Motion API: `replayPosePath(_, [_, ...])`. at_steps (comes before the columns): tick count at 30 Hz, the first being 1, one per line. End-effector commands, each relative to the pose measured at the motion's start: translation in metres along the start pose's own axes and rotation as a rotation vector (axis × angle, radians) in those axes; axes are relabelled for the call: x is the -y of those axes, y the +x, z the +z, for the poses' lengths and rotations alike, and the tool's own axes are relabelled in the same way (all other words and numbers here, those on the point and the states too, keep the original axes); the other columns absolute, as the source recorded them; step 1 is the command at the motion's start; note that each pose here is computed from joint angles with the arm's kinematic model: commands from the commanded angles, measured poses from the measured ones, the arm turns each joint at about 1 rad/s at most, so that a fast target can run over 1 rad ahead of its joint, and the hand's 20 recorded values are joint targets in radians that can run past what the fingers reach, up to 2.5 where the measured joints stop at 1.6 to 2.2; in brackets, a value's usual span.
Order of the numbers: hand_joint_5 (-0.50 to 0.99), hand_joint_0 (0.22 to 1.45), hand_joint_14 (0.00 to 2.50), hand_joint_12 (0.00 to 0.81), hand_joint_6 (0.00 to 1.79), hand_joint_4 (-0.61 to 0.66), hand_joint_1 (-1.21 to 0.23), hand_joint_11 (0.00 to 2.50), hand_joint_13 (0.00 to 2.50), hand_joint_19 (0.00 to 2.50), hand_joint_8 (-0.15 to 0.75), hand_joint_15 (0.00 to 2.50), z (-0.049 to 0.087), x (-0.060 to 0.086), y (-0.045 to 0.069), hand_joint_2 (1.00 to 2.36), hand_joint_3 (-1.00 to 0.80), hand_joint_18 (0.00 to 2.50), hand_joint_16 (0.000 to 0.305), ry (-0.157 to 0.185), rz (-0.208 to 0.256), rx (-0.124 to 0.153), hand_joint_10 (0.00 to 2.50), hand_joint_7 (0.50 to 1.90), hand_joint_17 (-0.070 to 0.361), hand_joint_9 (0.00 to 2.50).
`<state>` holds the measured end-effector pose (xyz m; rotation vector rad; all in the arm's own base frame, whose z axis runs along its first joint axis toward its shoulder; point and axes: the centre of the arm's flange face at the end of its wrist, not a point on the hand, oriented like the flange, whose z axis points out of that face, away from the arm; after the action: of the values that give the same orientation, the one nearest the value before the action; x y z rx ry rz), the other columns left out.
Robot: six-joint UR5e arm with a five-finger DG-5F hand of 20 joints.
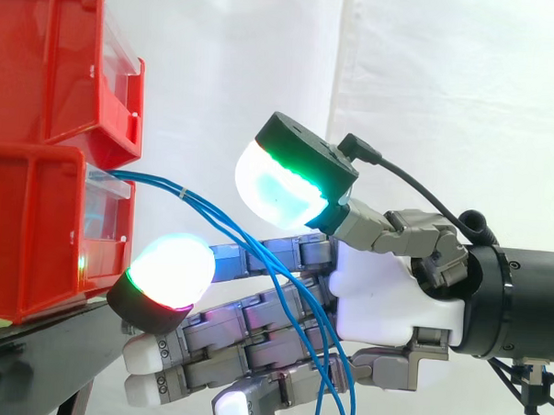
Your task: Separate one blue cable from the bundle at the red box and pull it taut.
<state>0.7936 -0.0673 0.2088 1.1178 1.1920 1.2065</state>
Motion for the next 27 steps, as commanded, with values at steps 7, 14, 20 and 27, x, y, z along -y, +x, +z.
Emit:
replayPosePath(7, [-0.16, 0.56, 0.01, 0.39, 0.5, 0.21, -0.62, 0.28, 0.42, 0.63, 0.306, 0.22, -0.001, 0.0, -0.008, 1.0, -0.5, 0.61, 0.052, -0.001, -0.007, -0.002, 0.01, 1.14, 0.117, 0.51])
replayPosePath(14, [-0.15, 0.56, 0.01, 0.391, 0.5, 0.2, -0.62, 0.28, 0.43, 0.62, 0.306, 0.23, -0.002, 0.0, -0.016, 1.0, -0.5, 0.62, 0.052, 0.0, -0.025, 0.003, 0.01, 1.17, 0.116, 0.52])
replayPosePath(20, [-0.15, 0.56, 0.01, 0.39, 0.5, 0.19, -0.62, 0.28, 0.44, 0.62, 0.308, 0.23, -0.002, -0.001, -0.021, 1.0, -0.5, 0.62, 0.052, -0.005, -0.041, -0.003, 0.01, 1.22, 0.116, 0.52])
replayPosePath(27, [-0.14, 0.56, 0.01, 0.389, 0.5, 0.17, -0.63, 0.29, 0.45, 0.62, 0.306, 0.23, 0.0, -0.006, -0.023, 1.0, -0.49, 0.62, 0.052, -0.004, -0.05, -0.009, 0.01, 1.28, 0.116, 0.53])
